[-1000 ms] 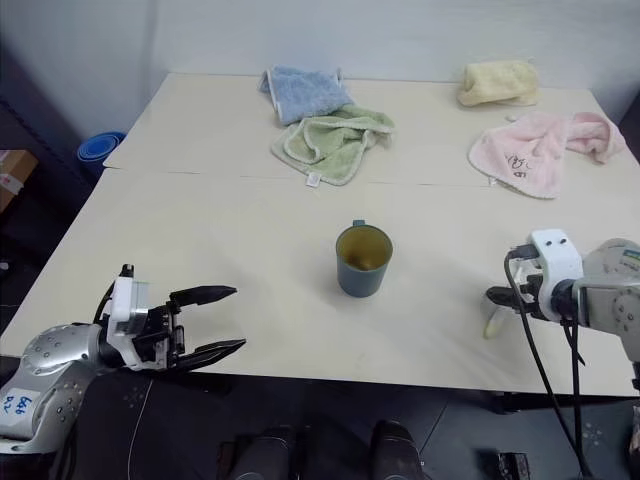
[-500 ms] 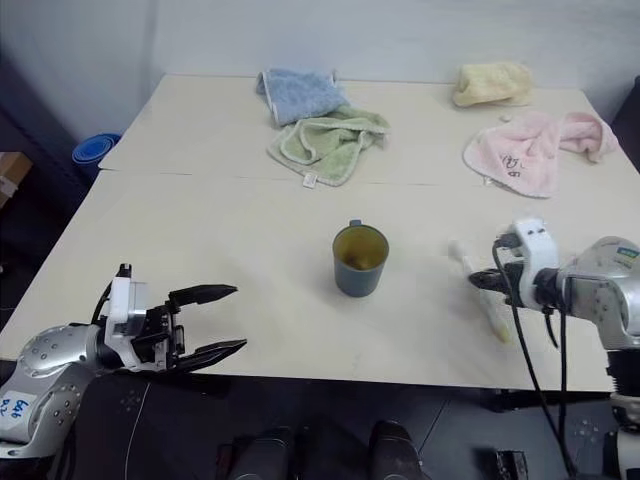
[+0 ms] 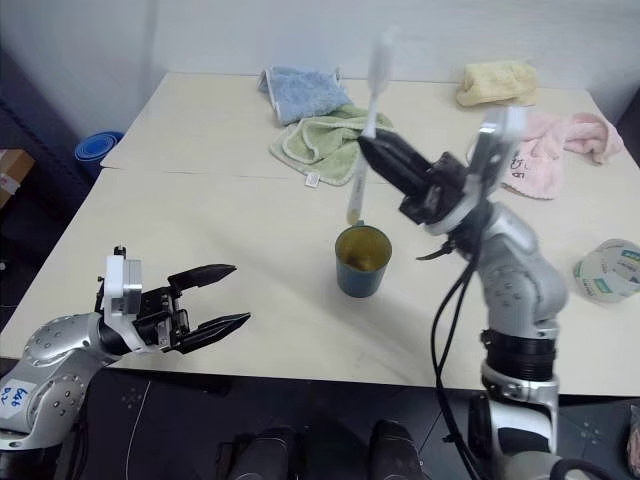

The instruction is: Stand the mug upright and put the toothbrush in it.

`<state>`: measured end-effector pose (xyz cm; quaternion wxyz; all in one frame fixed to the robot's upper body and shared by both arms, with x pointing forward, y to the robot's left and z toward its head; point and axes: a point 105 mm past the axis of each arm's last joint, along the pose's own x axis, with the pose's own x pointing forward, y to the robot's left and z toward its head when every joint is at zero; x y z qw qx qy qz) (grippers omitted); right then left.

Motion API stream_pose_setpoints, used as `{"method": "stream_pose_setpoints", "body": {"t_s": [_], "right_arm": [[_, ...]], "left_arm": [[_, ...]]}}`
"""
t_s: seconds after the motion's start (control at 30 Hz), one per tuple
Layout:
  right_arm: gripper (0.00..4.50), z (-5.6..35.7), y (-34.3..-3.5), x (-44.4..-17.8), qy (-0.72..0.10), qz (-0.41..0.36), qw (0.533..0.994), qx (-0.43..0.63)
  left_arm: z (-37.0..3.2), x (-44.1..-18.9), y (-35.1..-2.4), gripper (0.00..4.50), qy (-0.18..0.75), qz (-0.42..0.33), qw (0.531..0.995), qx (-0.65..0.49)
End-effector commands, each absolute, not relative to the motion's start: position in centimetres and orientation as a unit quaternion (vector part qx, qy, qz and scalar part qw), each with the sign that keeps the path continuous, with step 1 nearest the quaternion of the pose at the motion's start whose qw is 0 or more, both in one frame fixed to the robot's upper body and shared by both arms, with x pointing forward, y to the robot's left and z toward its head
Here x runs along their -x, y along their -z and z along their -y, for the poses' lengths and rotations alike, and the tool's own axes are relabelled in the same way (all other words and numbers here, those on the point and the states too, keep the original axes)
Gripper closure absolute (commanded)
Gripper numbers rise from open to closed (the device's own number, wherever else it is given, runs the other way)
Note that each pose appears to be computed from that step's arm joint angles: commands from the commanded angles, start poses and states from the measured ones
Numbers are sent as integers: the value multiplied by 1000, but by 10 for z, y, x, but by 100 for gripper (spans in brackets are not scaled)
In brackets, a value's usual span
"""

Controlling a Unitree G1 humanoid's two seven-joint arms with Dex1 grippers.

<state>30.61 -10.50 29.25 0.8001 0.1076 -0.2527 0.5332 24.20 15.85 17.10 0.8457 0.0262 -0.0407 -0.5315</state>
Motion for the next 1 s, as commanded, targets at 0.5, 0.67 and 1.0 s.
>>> {"method": "stream_pose_setpoints", "body": {"t_s": [0.5, 0.67, 1.0], "right_arm": [[143, 159, -218, -309, -497, 223, 836, 72], [3, 210, -213, -300, -462, 185, 857, 133], [3, 283, -158, -277, -441, 58, 869, 216]], "left_arm": [[-198, -245, -162, 0, 459, 32, 875, -148], [-239, -236, -145, 0, 385, -5, 900, -204], [-288, -201, -110, 0, 305, -66, 927, -207]]}}
